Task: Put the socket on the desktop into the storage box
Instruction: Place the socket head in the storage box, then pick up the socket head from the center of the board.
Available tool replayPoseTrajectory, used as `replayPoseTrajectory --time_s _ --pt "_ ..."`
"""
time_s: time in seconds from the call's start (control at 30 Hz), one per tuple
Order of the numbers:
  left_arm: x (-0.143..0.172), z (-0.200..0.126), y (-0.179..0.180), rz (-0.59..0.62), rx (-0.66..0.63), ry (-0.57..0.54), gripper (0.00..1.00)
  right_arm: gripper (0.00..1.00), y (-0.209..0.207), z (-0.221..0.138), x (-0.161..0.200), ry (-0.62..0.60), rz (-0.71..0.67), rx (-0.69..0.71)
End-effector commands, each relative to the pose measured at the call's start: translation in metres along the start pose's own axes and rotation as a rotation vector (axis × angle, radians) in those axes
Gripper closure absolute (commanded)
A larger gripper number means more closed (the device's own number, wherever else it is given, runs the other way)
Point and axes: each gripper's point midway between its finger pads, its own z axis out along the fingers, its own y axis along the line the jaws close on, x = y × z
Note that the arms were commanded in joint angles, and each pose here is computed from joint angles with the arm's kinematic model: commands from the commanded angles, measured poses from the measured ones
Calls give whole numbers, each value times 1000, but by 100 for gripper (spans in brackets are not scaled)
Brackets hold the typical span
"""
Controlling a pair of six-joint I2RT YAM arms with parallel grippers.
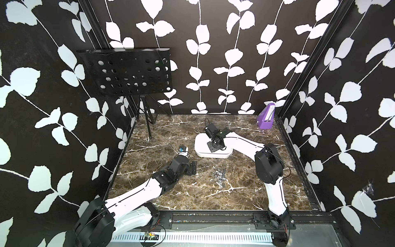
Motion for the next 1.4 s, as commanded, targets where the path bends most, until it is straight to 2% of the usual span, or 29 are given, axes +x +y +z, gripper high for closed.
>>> replayPoseTrajectory --time_s 0.0,0.2,0.3,0.4,0.5,0.63,0.7,0.83,0.9,1.07,1.2,1.37 --pt "-14 -8 3 9 -22 -37 12 87 -1 -12 -17 -51 30 -17" --pt "-15 -10 4 2 -21 -57 12 72 -1 -13 -17 -51 34 -24" --pt "-15 -9 3 4 -16 -53 12 69 -1 -13 -16 -48 32 -30" --pt "-14 -8 1 5 -9 -47 12 58 -1 -19 -19 -57 33 -39" --pt "-14 -8 0 4 -3 -45 12 52 -2 -27 -19 -63 32 -47" --pt "-14 -8 -2 7 9 -46 12 54 -8 -55 -14 -99 36 -54" --pt "-14 -8 -6 11 33 -45 12 55 -10 -81 -9 -148 44 -82" --pt "-14 -8 -14 7 72 -31 13 55 -2 -128 23 -267 27 -147" --pt "-13 -7 -18 2 92 -25 13 55 7 -136 55 -279 12 -193" --pt "-13 -7 -23 12 115 -18 12 57 25 -124 114 -245 -41 -244" --pt "-13 -7 -21 13 107 -23 12 59 30 -93 136 -201 -51 -224" --pt "-11 -6 -29 12 151 -12 13 67 38 -65 146 -103 -78 -210"
